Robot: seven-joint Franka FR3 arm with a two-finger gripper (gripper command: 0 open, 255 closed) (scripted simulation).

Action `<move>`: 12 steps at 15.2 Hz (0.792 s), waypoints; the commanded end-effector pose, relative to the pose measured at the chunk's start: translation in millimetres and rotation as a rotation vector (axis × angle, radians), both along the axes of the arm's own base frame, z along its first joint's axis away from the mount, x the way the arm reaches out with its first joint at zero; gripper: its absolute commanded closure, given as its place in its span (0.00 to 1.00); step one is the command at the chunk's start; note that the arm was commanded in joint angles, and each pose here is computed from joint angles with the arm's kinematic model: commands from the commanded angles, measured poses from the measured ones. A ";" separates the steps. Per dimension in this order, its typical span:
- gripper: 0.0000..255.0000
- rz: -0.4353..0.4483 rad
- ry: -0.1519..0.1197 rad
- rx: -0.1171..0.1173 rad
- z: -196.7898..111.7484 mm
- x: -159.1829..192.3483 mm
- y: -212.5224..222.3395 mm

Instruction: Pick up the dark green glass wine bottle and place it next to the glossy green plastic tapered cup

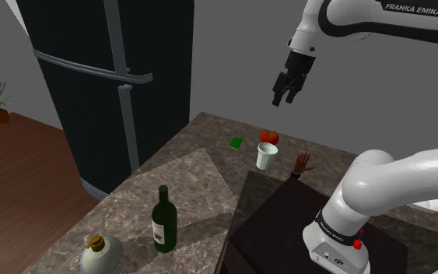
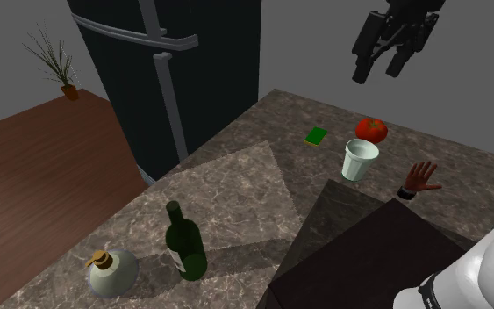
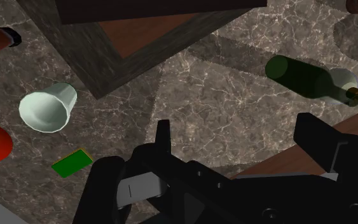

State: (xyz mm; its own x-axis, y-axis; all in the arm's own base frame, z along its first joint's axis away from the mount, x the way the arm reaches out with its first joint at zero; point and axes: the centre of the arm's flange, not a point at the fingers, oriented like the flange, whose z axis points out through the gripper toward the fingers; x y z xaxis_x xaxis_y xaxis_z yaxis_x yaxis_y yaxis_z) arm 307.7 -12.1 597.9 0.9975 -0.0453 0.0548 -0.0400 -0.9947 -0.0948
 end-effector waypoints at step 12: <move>0.00 -0.037 -0.011 -0.041 -71.6 28.8 129.0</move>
